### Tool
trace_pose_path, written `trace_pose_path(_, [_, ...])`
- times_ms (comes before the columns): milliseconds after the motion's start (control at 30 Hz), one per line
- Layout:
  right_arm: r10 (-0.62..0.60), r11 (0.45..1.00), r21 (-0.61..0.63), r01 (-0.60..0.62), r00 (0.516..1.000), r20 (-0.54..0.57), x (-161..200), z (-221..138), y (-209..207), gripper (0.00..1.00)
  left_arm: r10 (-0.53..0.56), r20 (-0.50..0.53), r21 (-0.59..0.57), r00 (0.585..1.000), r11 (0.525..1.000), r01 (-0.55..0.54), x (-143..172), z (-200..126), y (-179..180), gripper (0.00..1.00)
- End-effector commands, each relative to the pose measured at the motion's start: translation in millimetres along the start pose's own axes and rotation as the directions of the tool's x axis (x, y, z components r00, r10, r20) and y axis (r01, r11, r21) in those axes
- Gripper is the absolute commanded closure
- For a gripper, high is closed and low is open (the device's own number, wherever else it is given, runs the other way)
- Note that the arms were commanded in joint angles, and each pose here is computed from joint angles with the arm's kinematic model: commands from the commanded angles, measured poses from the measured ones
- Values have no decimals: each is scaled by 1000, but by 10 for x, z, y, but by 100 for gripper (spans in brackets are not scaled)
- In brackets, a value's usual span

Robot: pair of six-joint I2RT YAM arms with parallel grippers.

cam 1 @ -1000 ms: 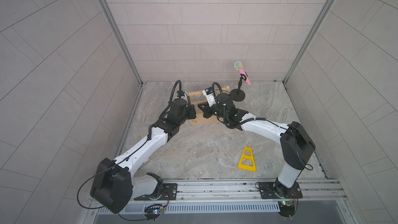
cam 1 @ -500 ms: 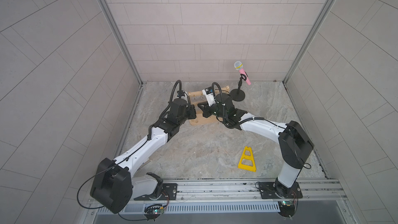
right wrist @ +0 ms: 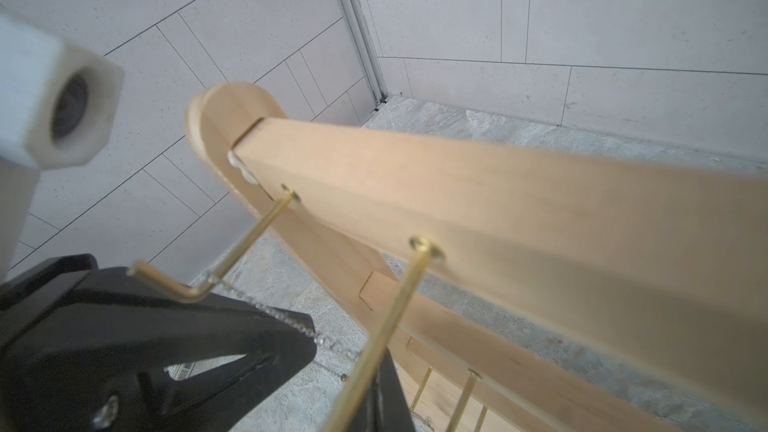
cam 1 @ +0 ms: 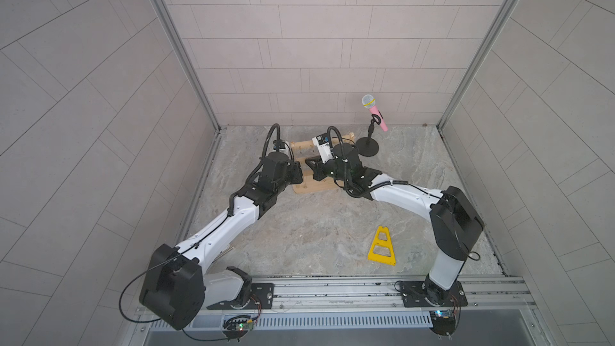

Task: Hang the necklace on the jewelry display stand
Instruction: Hang the necklace on the stand.

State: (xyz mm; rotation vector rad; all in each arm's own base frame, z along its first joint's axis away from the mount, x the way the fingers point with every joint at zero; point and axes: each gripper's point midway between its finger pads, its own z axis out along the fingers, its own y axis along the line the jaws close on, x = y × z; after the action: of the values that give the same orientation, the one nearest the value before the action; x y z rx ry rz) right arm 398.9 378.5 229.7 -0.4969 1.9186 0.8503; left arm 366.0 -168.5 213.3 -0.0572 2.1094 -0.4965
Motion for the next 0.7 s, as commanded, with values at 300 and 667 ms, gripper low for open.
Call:
trace_pose_path(300, [8,1000,6,-8,1000,5,-56,64,-22,97,9,19,-15,1000,1000,-8,-85,-13,-10,100])
trace_pose_path(667, [8,1000,7,-8,1000,-7,-33,97,-34,92,6,13,-21,1000,1000,-6,-80,18,-4,99])
